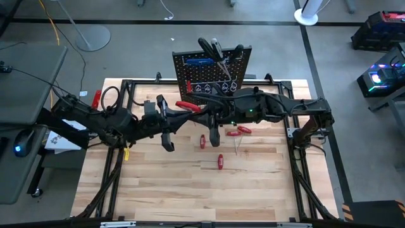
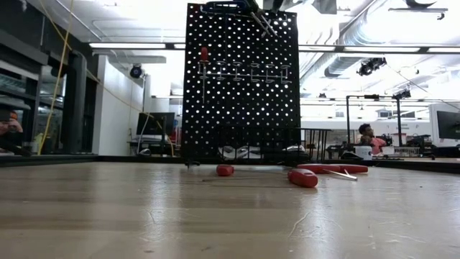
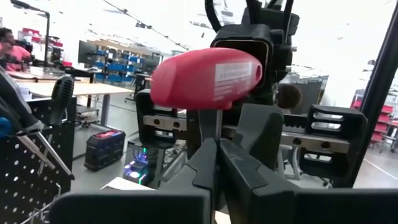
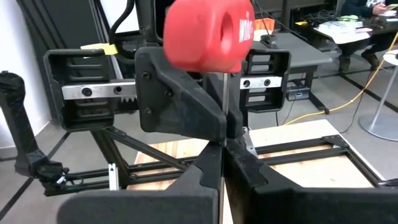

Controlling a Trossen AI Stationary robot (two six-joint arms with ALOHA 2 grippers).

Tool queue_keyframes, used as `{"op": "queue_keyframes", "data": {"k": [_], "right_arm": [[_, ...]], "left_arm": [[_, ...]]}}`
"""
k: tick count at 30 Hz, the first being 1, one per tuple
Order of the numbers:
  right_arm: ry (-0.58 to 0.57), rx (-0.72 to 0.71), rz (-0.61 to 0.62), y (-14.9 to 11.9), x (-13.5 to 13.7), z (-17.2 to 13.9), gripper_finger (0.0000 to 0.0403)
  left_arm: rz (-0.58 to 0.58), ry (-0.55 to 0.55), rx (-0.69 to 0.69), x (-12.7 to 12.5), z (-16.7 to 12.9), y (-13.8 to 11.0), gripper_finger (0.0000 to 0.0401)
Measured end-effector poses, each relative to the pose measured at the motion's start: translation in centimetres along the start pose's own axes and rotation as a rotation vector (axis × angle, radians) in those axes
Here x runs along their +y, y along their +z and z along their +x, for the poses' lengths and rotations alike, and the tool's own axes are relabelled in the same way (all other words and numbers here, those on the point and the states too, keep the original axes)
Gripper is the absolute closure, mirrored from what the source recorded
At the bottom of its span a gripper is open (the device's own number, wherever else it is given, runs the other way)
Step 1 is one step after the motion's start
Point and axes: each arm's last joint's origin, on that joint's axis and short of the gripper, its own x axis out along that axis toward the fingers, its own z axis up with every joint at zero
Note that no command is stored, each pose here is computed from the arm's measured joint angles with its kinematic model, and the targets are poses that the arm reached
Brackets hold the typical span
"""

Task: Hang tools onto peg board
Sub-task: Hang the red allen wrench on the pegboard

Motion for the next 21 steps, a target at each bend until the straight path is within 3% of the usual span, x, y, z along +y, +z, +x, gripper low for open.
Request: {"op": "queue_keyframes", "data": {"k": [9,16,21], "right_arm": [[0.011,0.002,-0.001,-0.01,0.04,0.00,0.0403],[0.011,0.002,-0.001,-0.01,0.02,0.00,0.0403],[-0.023,0.007,-0.001,-0.10,-0.10,0.03,0.0401]], "left_arm": [[0.022,0.011,0.003,0.03,0.13,-0.14,0.0340],[0.047,0.014,0.003,0.03,0.12,-0.14,0.0393],[0.035,0.057,0.013,0.20,0.16,-0.29,0.0399]]}}
